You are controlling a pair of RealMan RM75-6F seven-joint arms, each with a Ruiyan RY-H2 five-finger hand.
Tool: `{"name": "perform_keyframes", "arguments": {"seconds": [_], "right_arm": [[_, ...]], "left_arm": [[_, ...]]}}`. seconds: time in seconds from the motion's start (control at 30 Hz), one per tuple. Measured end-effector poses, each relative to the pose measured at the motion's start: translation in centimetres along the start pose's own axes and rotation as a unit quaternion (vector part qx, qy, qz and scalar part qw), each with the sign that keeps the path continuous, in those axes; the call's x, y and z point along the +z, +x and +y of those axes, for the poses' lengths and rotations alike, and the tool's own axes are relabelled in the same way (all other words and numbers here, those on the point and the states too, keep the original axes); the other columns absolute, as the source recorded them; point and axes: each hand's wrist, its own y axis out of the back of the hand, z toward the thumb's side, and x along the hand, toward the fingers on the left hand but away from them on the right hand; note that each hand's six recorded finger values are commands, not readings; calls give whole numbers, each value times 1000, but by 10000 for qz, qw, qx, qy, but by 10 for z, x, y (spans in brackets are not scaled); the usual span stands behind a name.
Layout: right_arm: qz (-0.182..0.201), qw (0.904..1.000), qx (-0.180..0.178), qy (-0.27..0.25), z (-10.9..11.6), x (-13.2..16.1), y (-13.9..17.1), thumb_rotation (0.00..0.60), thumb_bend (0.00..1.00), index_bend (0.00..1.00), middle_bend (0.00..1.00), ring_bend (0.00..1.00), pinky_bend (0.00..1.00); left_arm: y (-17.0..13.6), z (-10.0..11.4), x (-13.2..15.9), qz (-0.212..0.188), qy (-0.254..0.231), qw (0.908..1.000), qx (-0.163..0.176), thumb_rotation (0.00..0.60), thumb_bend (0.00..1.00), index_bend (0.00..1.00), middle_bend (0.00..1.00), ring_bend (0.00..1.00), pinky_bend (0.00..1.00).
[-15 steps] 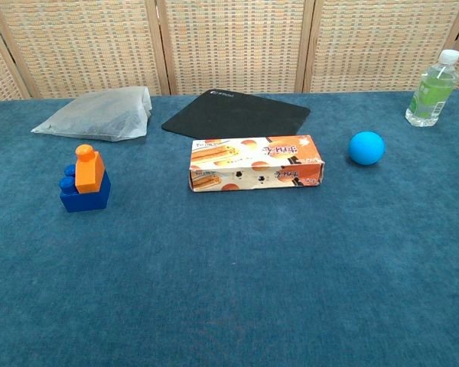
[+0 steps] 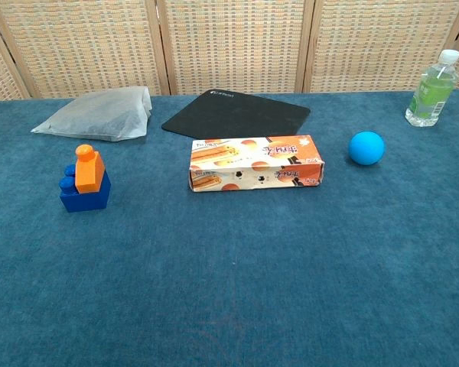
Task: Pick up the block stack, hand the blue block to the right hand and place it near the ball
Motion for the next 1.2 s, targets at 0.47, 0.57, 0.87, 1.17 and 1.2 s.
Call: {"name": "perform_keyframes", "arguments": {"seconds": [0.47,0.57,0.87,1.17,1.2], "right_arm": [[-107,9998,125,93,-8,-1,-5,600,0,0,0,0,0],[-119,9998,150,106,-9,-2,-5,600,0,0,0,0,0],[-159,9996,194,93,-12,-3,-7,600,0,0,0,0,0],[-198,9995,240,67,-14,-6,-9,600,0,0,0,0,0],[-199,9995,244,64,-14,-6,-9,600,0,0,0,0,0]], "left_arm": [[153,-52,51,-623,217,9908,-1182,600,50,0,11,0,0],[169,-65,58,-625,318,9882,-1361,600,52,2,63,24,0],[188,-93,70,-447,334,9833,-1733,600,58,103,193,162,0],[205,-109,80,-312,91,9842,-1742,600,60,250,356,290,9],[207,-111,83,-301,2,9842,-1746,600,64,269,378,307,16]]}}
